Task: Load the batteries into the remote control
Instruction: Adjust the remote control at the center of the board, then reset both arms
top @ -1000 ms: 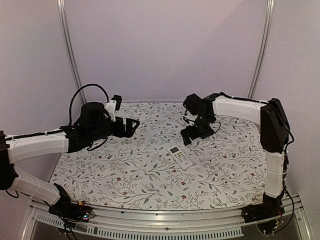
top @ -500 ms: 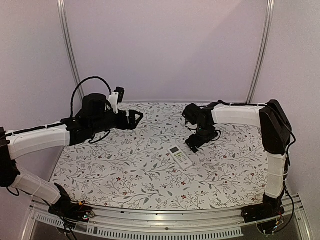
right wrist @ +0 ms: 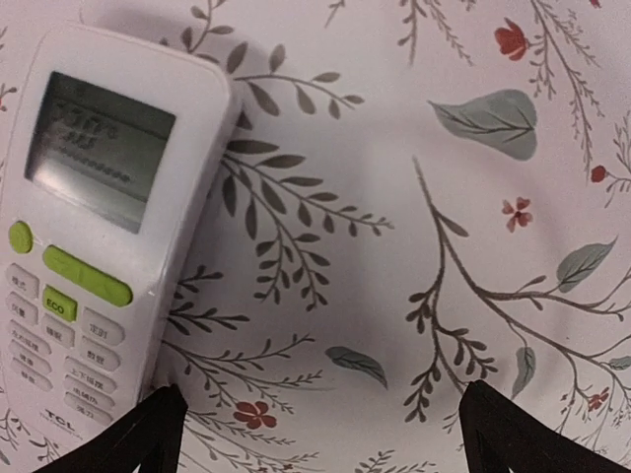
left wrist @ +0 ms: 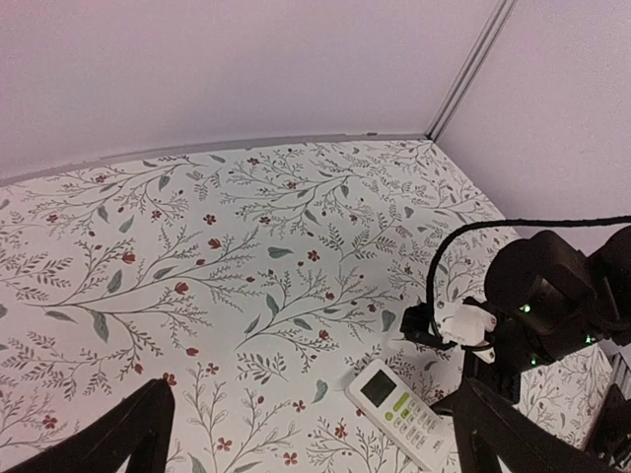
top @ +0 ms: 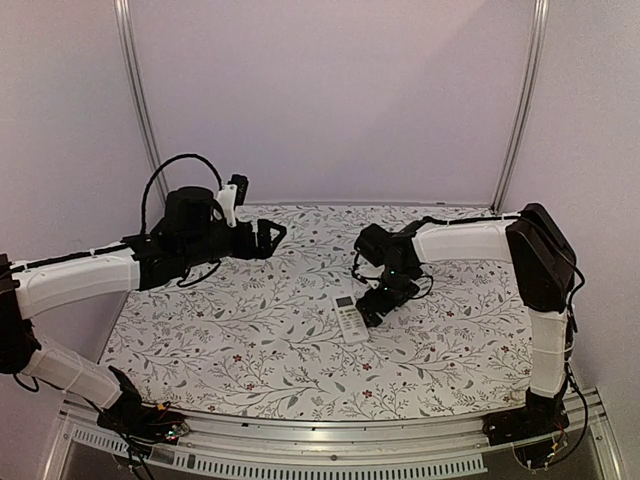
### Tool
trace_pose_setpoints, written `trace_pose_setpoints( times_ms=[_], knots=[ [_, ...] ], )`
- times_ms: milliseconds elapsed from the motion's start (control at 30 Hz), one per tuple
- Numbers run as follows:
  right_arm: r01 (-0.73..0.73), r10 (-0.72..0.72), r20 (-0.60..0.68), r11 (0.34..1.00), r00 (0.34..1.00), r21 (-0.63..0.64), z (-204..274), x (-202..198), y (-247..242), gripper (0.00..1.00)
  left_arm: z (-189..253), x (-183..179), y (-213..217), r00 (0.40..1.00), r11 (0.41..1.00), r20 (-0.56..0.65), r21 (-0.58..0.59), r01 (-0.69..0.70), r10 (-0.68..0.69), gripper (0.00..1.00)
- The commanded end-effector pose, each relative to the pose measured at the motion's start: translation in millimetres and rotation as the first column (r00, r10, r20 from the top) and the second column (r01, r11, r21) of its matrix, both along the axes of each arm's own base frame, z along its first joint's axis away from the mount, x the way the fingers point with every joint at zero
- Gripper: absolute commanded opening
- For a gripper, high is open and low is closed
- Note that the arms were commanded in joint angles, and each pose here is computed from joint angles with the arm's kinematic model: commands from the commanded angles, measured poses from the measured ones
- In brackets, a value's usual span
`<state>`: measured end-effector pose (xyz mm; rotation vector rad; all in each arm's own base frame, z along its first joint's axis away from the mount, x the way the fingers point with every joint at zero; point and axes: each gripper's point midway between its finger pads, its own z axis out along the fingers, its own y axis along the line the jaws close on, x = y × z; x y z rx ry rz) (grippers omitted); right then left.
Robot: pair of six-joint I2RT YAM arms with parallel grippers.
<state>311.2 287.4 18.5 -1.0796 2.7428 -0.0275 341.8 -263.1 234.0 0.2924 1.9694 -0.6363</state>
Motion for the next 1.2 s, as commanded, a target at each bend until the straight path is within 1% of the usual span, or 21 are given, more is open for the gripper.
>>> trace_pose_setpoints(
  times_ms=[0, 167, 300, 333, 367, 467, 533, 633, 767, 833, 867, 900, 1000, 1067, 1167],
  knots=[
    [-0.003, 0.021, -0.121, 0.989, 0.992, 0.151, -6.7, -24.7, 31.3, 0.99, 3.0, 6.6, 1.5, 1.000, 1.000, -0.002, -0.006, -0.021, 0.021, 0.99],
    [-0.004, 0.028, -0.130, 0.984, 0.991, 0.177, -10.6, -30.6, 41.4, 0.99, 0.0, 7.5, 0.5, 1.000, 1.000, -0.007, 0.000, -0.019, 0.019, 1.00],
    [-0.002, 0.027, -0.131, 0.982, 0.991, 0.186, -9.1, -30.1, 44.1, 0.99, -8.9, 10.4, -1.5, 0.999, 1.000, -0.046, 0.023, -0.018, 0.019, 1.00],
    [-0.002, 0.028, -0.127, 0.980, 0.992, 0.197, -6.3, -30.1, 45.3, 0.99, -8.9, 12.7, -2.7, 0.998, 0.999, -0.051, 0.027, -0.018, 0.020, 1.00],
    [-0.002, 0.027, -0.120, 0.978, 0.992, 0.208, -2.1, -29.4, 45.9, 0.99, -16.7, 12.0, -1.5, 0.996, 0.999, -0.085, 0.051, -0.016, 0.020, 1.00],
    [0.001, 0.018, -0.074, 0.968, 0.997, 0.250, 21.1, -23.4, 45.4, 0.99, -20.3, 20.9, -2.9, 0.991, 0.997, -0.133, 0.079, -0.019, 0.030, 0.99],
    [0.003, 0.009, -0.037, 0.950, 0.999, 0.312, 43.1, -17.0, 46.2, 0.99, -25.8, 27.3, -4.4, 0.982, 0.994, -0.183, 0.104, -0.019, 0.038, 1.00],
    [0.007, -0.023, 0.034, 0.914, 0.999, 0.405, 84.8, -4.0, 45.0, 0.99, -30.4, 32.3, -17.4, 0.972, 0.996, -0.233, 0.075, 0.039, -0.021, 1.00],
    [0.017, -0.087, 0.118, 0.868, 0.989, 0.497, 129.1, 15.7, 37.0, 0.99, -24.6, 50.1, -17.6, 0.972, 0.998, -0.235, 0.060, 0.017, -0.002, 1.00],
    [0.027, -0.144, 0.171, 0.836, 0.975, 0.547, 150.7, 31.3, 27.3, 0.99, -25.4, 60.9, -12.5, 0.971, 0.998, -0.237, 0.066, -0.010, 0.026, 1.00],
    [0.046, -0.172, 0.173, 0.826, 0.970, 0.562, 153.1, 36.9, 19.9, 0.99, -25.9, 65.9, -9.7, 0.970, 0.998, -0.240, 0.064, -0.025, 0.040, 1.00],
    [0.046, -0.202, 0.199, 0.804, 0.959, 0.592, 160.5, 45.7, 15.4, 0.99, -27.6, 70.9, -6.4, 0.968, 0.997, -0.246, 0.061, -0.042, 0.056, 0.99],
    [0.094, -0.305, 0.215, 0.748, 0.928, 0.657, 169.7, 62.7, -5.6, 0.99, -33.9, 80.5, 0.4, 0.960, 0.996, -0.264, 0.039, -0.079, 0.087, 1.00],
    [0.122, -0.347, 0.216, 0.736, 0.912, 0.665, 165.6, 68.8, -16.6, 0.99, -42.6, 82.6, 4.1, 0.958, 0.995, -0.269, 0.032, -0.100, 0.104, 1.00],
    [0.150, -0.366, 0.203, 0.738, 0.908, 0.658, 144.6, 69.6, -24.7, 0.99, -71.2, 80.1, 8.2, 0.943, 0.992, -0.310, 0.037, -0.118, 0.124, 0.99]
  ],
)
